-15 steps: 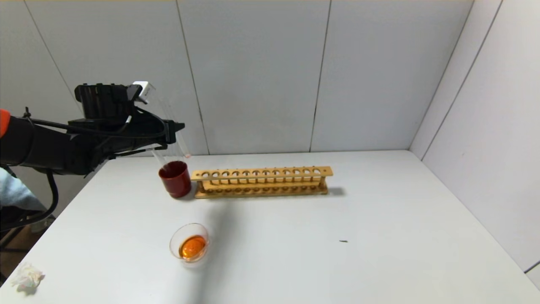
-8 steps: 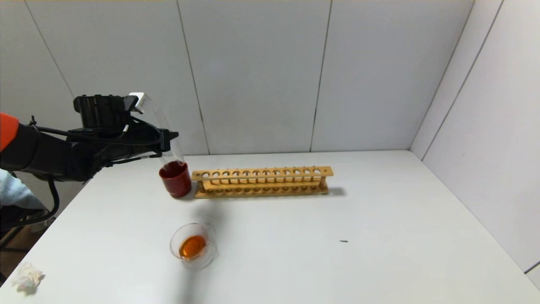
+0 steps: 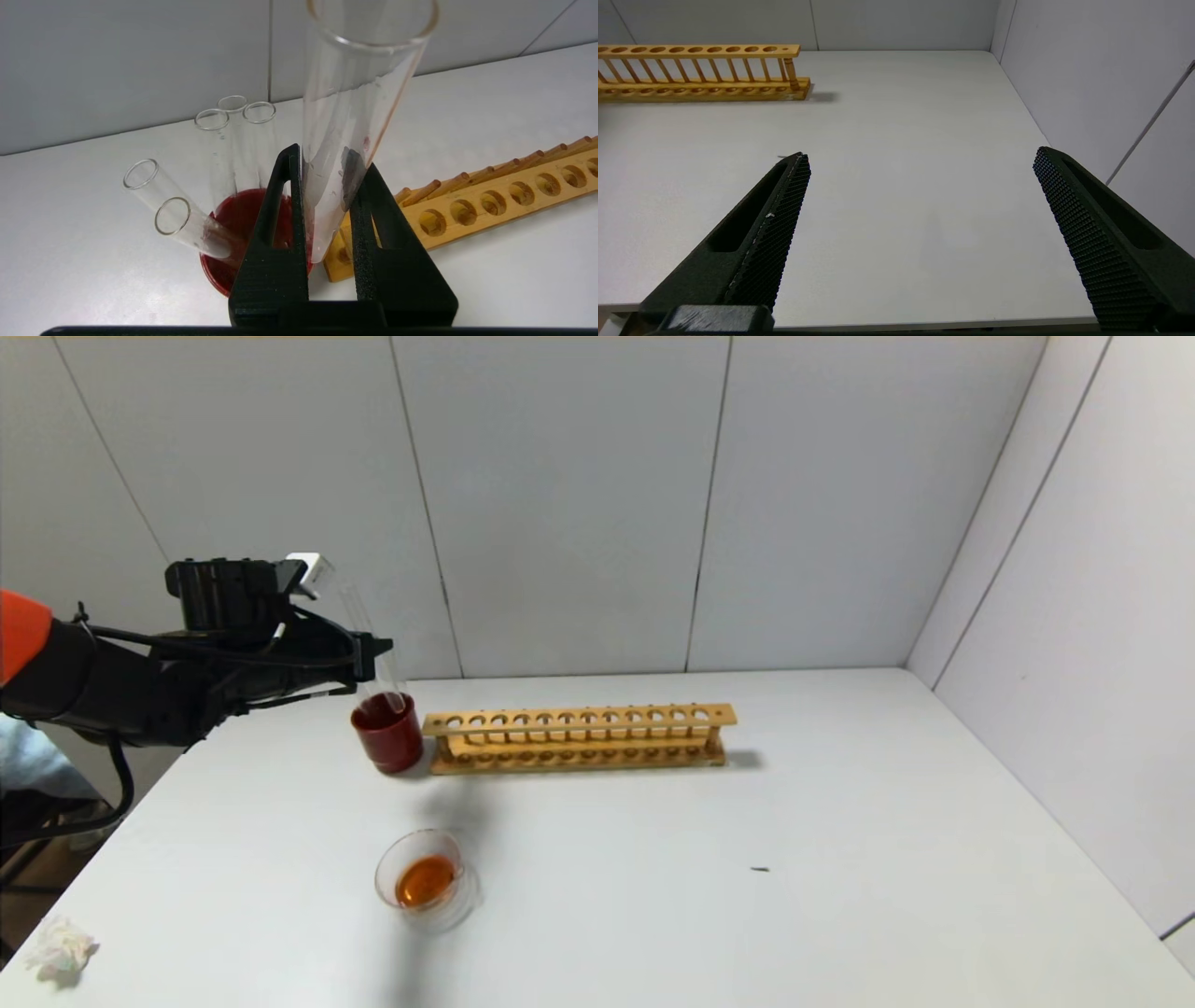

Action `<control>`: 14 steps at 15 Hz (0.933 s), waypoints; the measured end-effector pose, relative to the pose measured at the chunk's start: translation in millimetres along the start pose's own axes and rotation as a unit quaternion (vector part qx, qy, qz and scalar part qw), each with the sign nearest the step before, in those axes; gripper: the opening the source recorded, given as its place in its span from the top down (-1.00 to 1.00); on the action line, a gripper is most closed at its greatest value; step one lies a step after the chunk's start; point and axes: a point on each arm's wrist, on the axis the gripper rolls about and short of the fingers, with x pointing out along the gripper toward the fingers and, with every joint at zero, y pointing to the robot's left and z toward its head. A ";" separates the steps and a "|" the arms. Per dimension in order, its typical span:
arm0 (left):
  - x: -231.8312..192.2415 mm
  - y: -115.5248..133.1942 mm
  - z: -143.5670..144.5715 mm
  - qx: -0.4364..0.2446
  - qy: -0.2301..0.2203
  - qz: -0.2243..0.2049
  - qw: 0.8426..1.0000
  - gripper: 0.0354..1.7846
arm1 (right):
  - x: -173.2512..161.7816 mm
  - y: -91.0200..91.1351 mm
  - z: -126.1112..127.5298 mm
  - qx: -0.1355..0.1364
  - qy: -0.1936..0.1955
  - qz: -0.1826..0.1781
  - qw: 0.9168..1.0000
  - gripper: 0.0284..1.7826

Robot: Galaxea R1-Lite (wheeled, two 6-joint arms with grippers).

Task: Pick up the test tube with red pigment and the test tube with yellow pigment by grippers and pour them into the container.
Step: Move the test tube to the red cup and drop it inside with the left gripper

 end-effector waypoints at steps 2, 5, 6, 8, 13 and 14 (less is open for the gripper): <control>1.2 2.8 -1.2 0.006 -0.015 0.003 1.000 0.68 | 0.0 0.0 0.0 0.000 0.000 0.000 1.000 -0.96; 5.0 3.5 -6.9 0.008 -0.022 0.003 1.000 0.68 | 0.0 0.0 0.0 0.000 0.000 0.000 1.000 -0.96; 5.9 4.7 -9.1 0.007 -0.020 0.004 1.000 0.68 | 0.0 0.0 0.0 0.000 0.000 0.000 1.000 -0.96; 7.5 5.1 -12.0 0.006 -0.016 0.004 1.000 0.68 | 0.0 0.0 0.0 0.000 0.000 0.000 1.000 -0.96; 7.9 10.7 -16.4 0.004 -0.010 0.011 1.000 0.68 | 0.0 0.0 0.0 0.000 0.000 0.000 1.000 -0.96; 8.1 10.9 -17.2 0.004 -0.008 0.011 1.000 0.68 | 0.0 0.0 0.0 0.000 0.000 0.000 1.000 -0.96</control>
